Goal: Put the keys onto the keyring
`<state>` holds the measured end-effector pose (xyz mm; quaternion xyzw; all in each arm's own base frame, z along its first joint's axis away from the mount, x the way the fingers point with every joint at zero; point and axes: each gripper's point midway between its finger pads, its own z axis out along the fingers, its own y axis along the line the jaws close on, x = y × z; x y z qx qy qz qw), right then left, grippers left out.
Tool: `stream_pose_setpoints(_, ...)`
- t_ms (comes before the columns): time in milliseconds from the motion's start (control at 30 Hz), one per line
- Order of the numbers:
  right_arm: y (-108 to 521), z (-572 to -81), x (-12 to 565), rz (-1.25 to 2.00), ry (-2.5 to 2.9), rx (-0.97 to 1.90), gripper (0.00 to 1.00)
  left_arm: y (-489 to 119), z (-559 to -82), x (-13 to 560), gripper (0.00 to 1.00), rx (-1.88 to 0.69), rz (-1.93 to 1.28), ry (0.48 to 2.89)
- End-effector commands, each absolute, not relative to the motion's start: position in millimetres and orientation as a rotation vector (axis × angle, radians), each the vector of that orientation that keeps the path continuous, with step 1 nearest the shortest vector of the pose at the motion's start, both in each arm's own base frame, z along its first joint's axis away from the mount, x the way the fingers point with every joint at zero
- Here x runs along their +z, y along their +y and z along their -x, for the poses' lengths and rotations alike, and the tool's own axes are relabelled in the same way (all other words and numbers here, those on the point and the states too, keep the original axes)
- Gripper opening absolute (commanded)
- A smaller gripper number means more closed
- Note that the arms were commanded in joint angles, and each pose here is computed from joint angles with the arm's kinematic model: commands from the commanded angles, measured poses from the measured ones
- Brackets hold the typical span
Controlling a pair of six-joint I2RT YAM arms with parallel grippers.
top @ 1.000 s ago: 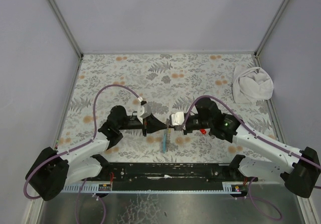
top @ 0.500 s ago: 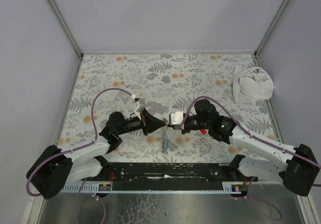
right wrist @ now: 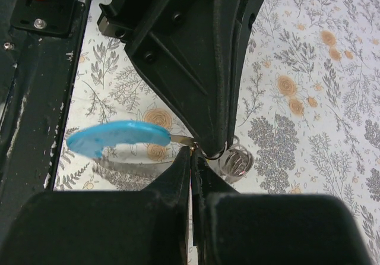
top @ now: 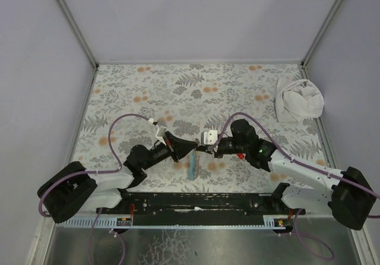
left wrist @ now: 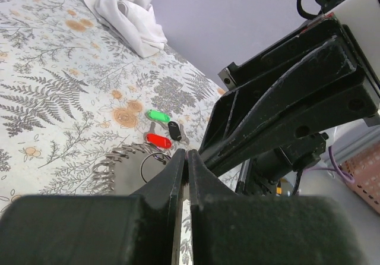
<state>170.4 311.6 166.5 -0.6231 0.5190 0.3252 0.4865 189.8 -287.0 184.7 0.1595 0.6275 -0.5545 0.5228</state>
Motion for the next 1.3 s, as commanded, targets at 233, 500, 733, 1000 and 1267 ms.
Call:
stream_pose_setpoints(233,317.2,-164.6,180.0,1.514,1.215,0.817,0.0,-272.8,-200.8,232.4,0.0,-1.326,-0.231,1.293)
stream_pose_setpoints(500,300.7,-177.9,193.4,1.515,1.238,0.661,0.0,-269.0,-195.4,220.4,0.18,-1.231,-0.335,1.34)
stream_pose_setpoints(733,304.6,-178.9,200.5,1.584,1.219,0.652,0.0,-277.4,-181.2,211.0,0.32,-1.189,-0.574,1.359)
stream_pose_setpoints(1000,306.2,-173.5,204.3,1.663,1.204,0.672,0.0,-279.6,-172.3,204.9,0.36,-1.108,-0.871,1.312)
stream_pose_setpoints(1267,308.4,-167.0,205.2,1.731,1.196,0.709,0.0,-283.2,-175.1,203.9,0.38,-1.129,-1.026,1.272)
